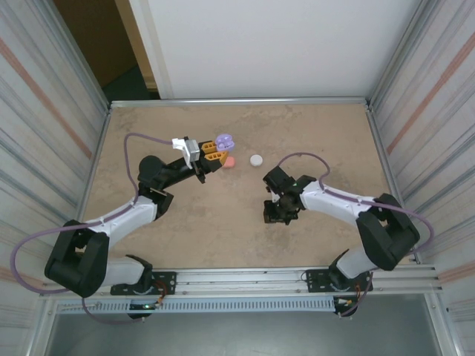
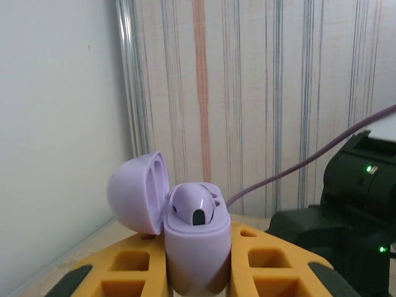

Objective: Insert the wireless bluetooth earbuds into the charging case

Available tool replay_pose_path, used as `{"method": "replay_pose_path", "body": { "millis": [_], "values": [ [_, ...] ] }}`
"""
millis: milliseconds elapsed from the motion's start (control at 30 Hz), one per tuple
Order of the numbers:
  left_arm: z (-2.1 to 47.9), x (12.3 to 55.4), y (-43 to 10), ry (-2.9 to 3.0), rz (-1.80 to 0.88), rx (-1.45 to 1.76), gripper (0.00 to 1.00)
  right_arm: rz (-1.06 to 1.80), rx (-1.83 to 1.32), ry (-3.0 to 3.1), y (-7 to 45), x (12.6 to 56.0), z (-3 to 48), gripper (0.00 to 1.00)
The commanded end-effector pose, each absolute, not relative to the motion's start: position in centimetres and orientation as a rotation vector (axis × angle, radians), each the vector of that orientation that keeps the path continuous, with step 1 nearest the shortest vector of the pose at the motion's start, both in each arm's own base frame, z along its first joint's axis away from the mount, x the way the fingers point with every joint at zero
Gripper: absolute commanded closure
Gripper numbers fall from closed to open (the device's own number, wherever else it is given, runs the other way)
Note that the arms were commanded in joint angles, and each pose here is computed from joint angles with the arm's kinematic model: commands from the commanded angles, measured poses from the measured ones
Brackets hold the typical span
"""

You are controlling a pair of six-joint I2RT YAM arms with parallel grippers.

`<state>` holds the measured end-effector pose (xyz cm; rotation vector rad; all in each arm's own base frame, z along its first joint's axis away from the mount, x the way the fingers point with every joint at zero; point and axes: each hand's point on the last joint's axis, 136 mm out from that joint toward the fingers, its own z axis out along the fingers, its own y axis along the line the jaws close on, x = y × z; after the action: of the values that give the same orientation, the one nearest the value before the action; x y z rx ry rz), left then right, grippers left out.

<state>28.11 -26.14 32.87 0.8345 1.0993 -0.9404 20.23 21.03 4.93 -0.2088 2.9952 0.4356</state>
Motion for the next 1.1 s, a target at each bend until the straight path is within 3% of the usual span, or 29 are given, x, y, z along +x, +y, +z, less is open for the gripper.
{"method": "replay_pose_path", "body": {
  "millis": [0, 633, 1067],
  "values": [
    [33.7, 28.4, -26.1, 1.076, -0.927, 0.828, 1.0, 0.433, -0.247, 2.884, 21.0, 21.4, 8.6, 0.79],
    [33.0, 28.6, -28.0, 1.067, -0.895, 0.867, 1.0, 0.69, -0.287, 2.27, 22.3, 24.8, 29.1, 0.8],
    [32.8, 28.5, -28.8, 1.061, -0.906, 0.887, 1.0, 0.747, -0.363, 2.054, 25.1, 26.4, 36.8, 0.8]
  ]
}}
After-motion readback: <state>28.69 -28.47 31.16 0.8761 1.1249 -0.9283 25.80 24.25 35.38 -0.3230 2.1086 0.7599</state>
